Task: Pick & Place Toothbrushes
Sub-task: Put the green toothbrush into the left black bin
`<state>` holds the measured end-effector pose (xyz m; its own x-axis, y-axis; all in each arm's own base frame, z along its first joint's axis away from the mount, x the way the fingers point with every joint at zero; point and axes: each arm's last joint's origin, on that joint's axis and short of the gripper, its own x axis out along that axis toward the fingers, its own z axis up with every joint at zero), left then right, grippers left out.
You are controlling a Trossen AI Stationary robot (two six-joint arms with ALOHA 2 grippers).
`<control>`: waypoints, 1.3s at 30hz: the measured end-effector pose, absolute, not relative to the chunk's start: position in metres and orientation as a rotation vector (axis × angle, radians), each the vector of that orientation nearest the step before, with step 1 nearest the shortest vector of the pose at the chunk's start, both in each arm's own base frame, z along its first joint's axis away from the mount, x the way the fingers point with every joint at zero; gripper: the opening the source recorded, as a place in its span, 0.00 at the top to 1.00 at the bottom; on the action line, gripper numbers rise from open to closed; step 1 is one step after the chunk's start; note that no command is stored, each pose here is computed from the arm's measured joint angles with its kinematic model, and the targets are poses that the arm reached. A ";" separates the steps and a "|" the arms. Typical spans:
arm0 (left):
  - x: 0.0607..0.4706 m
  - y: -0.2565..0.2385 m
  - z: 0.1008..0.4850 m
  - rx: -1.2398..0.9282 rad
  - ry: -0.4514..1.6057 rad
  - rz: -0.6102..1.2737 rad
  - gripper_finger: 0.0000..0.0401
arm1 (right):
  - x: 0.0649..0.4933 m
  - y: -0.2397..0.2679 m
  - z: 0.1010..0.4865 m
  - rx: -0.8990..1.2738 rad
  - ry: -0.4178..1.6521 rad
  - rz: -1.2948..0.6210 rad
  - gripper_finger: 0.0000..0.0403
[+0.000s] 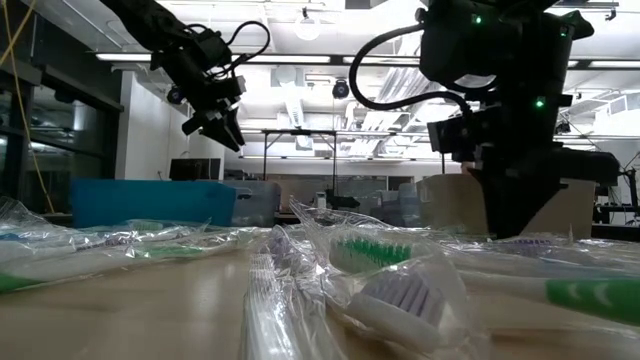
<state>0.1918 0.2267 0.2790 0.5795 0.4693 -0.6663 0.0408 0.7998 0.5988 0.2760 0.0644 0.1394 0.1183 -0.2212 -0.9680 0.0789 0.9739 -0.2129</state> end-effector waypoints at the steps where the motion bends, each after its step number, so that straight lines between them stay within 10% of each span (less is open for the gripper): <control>1: 0.192 0.227 0.279 0.612 0.931 0.270 0.63 | 0.276 0.065 0.139 -0.111 1.438 -0.218 0.89; 18: 0.192 0.227 0.279 0.611 0.924 0.263 0.63 | 0.288 0.072 0.181 0.050 1.453 -0.123 0.98; 39: 0.203 0.217 0.289 0.567 0.476 -0.092 0.63 | 0.318 -0.005 0.273 -0.232 0.716 -0.432 0.99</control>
